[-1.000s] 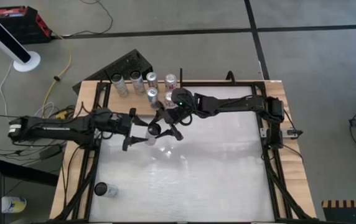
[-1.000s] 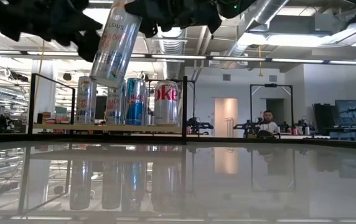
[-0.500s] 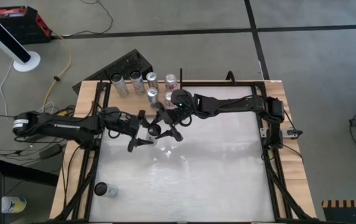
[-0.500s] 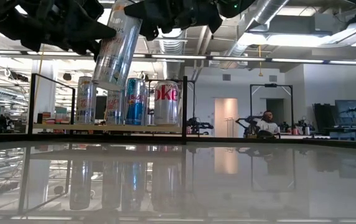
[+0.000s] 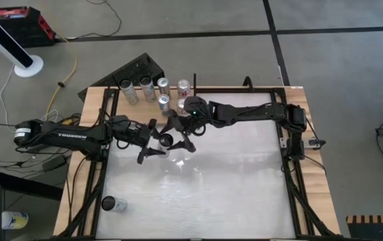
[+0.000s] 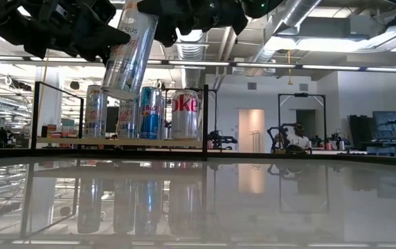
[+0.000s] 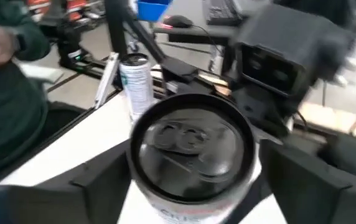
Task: Place canned beverage on shelf
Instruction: Put the yellow soda can on the shelf aligned with the other yellow soda can
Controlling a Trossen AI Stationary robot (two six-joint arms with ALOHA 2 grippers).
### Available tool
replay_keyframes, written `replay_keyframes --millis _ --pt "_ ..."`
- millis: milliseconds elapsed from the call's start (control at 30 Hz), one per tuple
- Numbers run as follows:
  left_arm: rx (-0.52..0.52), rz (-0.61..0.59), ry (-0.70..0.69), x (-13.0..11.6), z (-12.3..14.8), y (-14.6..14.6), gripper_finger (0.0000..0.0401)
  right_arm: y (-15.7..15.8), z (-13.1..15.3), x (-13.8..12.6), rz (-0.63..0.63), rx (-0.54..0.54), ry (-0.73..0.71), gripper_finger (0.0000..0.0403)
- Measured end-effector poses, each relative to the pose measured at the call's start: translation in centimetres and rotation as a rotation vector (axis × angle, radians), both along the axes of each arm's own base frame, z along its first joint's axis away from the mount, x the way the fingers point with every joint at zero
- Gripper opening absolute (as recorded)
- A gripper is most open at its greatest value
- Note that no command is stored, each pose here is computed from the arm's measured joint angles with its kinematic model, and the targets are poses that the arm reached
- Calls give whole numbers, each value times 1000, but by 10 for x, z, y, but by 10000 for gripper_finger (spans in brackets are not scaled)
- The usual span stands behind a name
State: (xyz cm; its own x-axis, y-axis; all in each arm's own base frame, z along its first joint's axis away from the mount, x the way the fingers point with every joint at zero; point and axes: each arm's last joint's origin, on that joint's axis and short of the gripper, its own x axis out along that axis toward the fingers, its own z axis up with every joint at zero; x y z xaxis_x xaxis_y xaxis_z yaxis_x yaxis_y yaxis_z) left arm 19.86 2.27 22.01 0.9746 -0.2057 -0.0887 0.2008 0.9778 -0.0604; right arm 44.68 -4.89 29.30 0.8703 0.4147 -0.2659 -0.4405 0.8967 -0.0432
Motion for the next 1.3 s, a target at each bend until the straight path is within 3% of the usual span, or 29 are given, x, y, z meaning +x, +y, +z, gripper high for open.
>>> replay_keyframes --millis 100,467,600,733,967,1100,1300 --pt "5 32 0 0 0 1 225 -4 7 -9 -79 26 69 388" --pt "31 39 -36 -3 6 0 225 -1 34 -58 -228 -1 328 357" --pt "42 86 -63 -9 11 3 225 0 28 -70 -278 19 477 357" --pt "48 169 -84 -16 17 8 225 1 1 -71 -312 18 507 358" --pt "54 327 -126 -24 25 14 225 9 -54 -59 -516 -26 242 358" --pt "53 349 -142 -25 27 16 225 17 -56 -60 -521 2 25 358" --pt "39 349 -157 -25 29 17 225 23 -54 -59 -511 24 -123 358"
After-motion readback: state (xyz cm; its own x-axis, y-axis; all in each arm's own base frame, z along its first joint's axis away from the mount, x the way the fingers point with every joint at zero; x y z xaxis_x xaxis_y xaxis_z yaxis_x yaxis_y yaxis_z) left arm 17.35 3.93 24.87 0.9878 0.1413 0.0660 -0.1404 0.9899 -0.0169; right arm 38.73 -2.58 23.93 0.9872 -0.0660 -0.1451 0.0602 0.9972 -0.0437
